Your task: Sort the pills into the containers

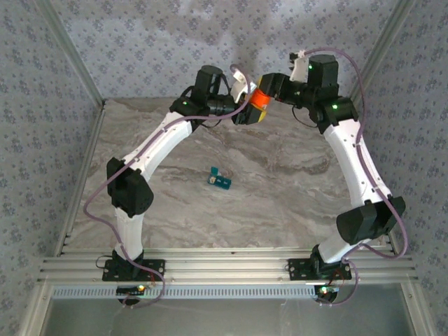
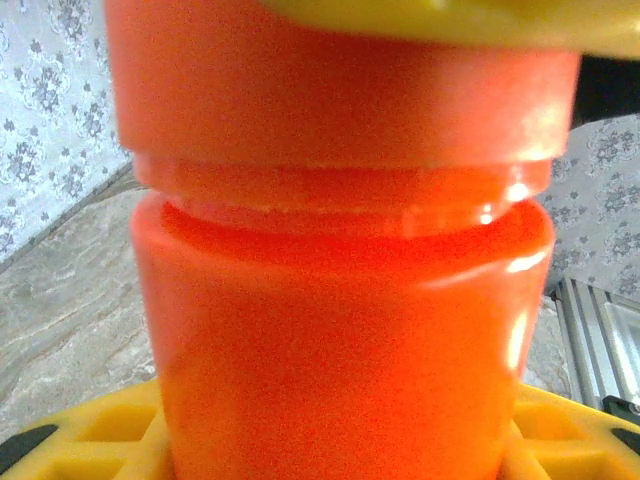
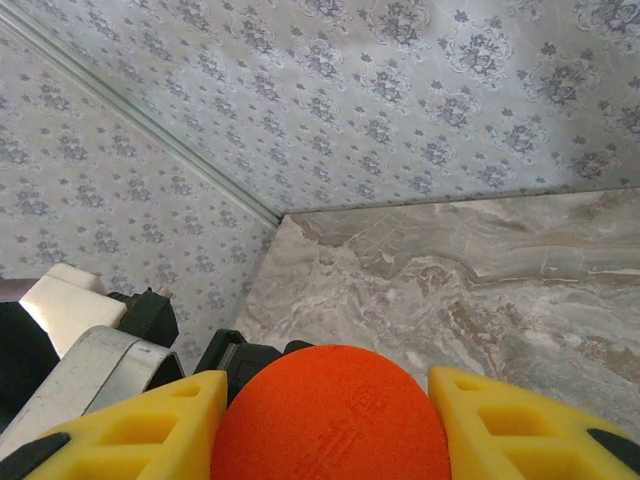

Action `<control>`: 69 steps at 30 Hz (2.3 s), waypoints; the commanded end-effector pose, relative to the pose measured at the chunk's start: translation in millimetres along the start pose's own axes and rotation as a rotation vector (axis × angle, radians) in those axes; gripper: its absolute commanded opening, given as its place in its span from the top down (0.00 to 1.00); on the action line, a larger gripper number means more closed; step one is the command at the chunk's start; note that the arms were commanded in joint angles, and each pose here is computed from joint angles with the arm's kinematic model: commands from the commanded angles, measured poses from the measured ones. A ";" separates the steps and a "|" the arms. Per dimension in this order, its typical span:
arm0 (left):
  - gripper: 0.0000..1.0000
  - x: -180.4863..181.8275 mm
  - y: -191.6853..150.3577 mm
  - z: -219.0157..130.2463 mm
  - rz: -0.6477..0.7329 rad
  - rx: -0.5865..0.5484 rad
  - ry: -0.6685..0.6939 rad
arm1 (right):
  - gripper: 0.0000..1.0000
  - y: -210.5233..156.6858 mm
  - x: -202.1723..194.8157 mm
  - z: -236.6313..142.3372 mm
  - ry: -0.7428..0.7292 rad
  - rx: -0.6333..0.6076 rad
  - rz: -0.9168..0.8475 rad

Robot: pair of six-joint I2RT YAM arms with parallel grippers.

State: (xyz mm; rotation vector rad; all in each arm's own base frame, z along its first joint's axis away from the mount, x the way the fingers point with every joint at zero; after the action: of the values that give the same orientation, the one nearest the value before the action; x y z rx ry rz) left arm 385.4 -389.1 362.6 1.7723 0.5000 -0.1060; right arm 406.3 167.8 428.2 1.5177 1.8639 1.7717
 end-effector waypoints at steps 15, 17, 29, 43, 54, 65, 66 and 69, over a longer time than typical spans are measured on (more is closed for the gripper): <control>1.00 -24.6 33.1 -33.0 0.106 -0.088 -0.076 | 0.21 48.6 17.2 -54.4 0.310 -0.052 -0.088; 1.00 -27.8 32.0 -34.8 0.111 -0.072 -0.099 | 0.22 44.5 18.8 -53.2 0.341 -0.021 -0.124; 1.00 -35.9 28.7 -38.4 0.093 -0.031 -0.159 | 0.24 20.1 26.7 -30.9 0.353 0.121 -0.193; 1.00 -39.5 30.0 -39.0 0.088 -0.025 -0.175 | 0.32 -2.4 26.6 -21.1 0.321 0.204 -0.197; 1.00 -41.1 27.4 -39.9 0.090 -0.012 -0.176 | 0.63 -13.8 27.8 -14.2 0.297 0.238 -0.184; 1.00 -27.4 18.9 -41.3 0.167 0.021 -0.010 | 0.69 -62.6 -8.2 -3.3 0.058 0.228 -0.017; 1.00 -27.4 17.5 -41.0 0.175 0.026 0.001 | 0.69 -68.4 -12.4 -3.1 0.042 0.218 -0.002; 1.00 -25.4 13.2 -39.8 0.184 0.034 0.019 | 0.68 -81.3 -18.5 -1.5 0.025 0.187 0.033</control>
State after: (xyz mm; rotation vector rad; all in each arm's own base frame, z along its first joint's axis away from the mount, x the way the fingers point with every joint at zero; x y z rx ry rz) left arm 363.9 -371.6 334.6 1.9470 0.4659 -0.1580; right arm 370.3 170.0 387.6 1.4209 2.1108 1.7523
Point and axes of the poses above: each hand's point on the last joint's axis, 136 mm out from that joint toward the fingers, its own z axis out along the fingers, its own x axis along the line the jaws close on, y = z × x, the point moved 3 cm from there along -z, back along the fingers, and after that the axes turned 8 degrees about -z, right-handed, at the moved point
